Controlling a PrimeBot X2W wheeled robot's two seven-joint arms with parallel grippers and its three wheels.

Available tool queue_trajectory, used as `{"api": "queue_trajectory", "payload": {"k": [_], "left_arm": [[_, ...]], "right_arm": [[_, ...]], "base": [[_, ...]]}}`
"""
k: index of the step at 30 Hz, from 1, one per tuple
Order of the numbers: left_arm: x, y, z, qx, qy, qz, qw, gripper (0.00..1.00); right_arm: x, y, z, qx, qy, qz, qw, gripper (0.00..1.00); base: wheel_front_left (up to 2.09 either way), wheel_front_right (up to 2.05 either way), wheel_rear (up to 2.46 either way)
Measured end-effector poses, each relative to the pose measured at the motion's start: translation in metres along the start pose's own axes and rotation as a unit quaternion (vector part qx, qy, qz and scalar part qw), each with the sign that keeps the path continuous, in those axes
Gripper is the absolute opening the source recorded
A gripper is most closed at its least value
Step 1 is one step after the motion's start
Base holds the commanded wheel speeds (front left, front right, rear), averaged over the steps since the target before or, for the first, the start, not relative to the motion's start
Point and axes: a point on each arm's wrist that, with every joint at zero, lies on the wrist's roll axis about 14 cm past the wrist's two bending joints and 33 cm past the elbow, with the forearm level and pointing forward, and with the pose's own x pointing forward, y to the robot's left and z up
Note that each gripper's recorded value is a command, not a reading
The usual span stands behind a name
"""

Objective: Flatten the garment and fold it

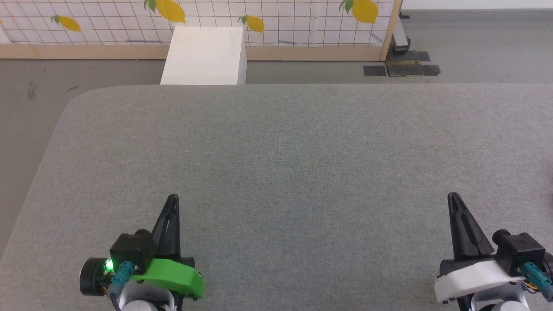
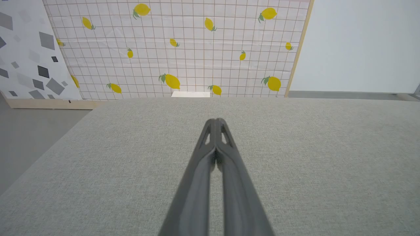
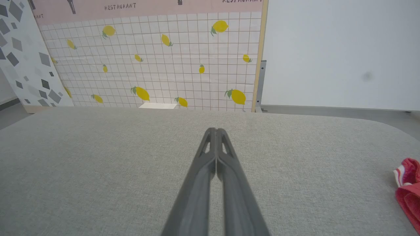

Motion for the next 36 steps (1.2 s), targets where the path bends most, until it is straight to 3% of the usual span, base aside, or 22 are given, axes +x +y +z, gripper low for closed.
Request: {"api": "queue_trajectory", "payload": {"k": [36], "left_arm": [[0.0003, 0.0038, 0.0076, 0.015, 0.011, 0.01, 1.0, 0.0]], "right_arm": [[-0.0006, 0.0083, 0.0052, -0.01, 0.014, 0.013, 1.0, 0.0]], "base": [[0.0, 0.0, 0.0]]}}
